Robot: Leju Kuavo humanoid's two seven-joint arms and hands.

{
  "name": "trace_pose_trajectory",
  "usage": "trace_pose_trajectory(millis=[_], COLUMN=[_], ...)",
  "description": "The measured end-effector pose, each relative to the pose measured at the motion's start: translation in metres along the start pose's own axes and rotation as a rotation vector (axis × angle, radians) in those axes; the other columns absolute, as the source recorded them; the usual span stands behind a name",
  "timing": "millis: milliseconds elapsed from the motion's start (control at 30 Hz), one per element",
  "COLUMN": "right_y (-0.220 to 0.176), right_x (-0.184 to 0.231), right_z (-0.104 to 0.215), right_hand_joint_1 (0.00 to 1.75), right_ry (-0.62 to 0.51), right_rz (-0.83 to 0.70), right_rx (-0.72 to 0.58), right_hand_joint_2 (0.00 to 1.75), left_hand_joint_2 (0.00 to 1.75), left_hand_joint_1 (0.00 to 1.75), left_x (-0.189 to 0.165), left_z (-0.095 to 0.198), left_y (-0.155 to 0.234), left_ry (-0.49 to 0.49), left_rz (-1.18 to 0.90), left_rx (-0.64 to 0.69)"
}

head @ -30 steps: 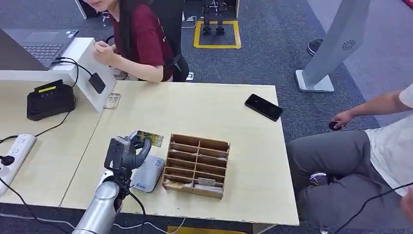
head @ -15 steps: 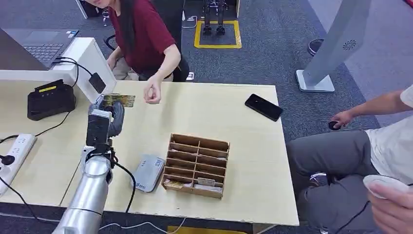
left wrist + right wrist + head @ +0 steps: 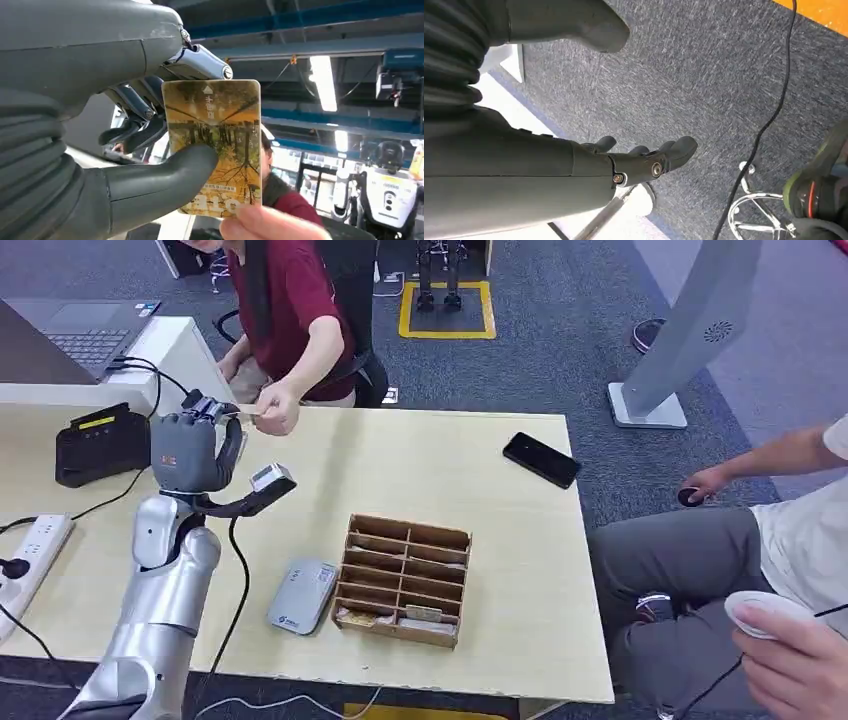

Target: Pass the card to the sensor for recognition and then transmit it.

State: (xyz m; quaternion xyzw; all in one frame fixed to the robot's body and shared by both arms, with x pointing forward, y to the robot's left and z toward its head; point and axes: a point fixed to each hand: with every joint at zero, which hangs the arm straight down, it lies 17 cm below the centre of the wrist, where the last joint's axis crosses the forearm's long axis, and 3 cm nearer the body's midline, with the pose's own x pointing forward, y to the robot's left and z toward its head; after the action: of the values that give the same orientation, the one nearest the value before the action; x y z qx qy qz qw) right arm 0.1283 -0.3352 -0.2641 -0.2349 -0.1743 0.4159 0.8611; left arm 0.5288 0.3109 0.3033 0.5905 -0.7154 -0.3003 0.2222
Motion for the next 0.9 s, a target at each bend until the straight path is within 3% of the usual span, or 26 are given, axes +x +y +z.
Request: trace_pose_trajectory(millis=[33,167,500,633,733,900], right_y=[0.0,0.002,0.001,0.001,0.001,0.006], right_x=[0.0,-0.001,0.001,0.0,0.0,-0.009], right_z=[0.0,0.0,0.0,0.0,0.0,0.003], right_hand_joint_1=[0.0,0.0,0.0,0.0,0.0,0.0], right_ry=[0.002,0.007,-0.001,-0.001,0.002,0.036], right_rz=[0.001,0.009,0.013,0.013,0.008,-0.015], right_rx=[0.001,0.006,0.004,0.003,0.003,0.01], right_hand_joint_2=[1.75,1.75,1.75,1.75,1.75,1.75], left_hand_joint_2=[1.75,1.75,1.75,1.75,1.75,1.75], left_hand_joint_1=[0.0,0.0,0.0,0.0,0.0,0.0], left_x=[-0.003,-0.009,-0.037,-0.04,-0.025,0.031], left_z=[0.0,0.002,0.006,0.012,0.026,0.077], left_y=[0.001,0.002,-0.019,-0.033,-0.056,-0.066], left_ry=[-0.002,0.004,0.168,0.187,0.16,0.012], left_rz=[-0.007,0.027,0.15,0.206,0.374,0.547], left_rx=[0.0,0.018,-0.002,-0.045,-0.161,-0.346])
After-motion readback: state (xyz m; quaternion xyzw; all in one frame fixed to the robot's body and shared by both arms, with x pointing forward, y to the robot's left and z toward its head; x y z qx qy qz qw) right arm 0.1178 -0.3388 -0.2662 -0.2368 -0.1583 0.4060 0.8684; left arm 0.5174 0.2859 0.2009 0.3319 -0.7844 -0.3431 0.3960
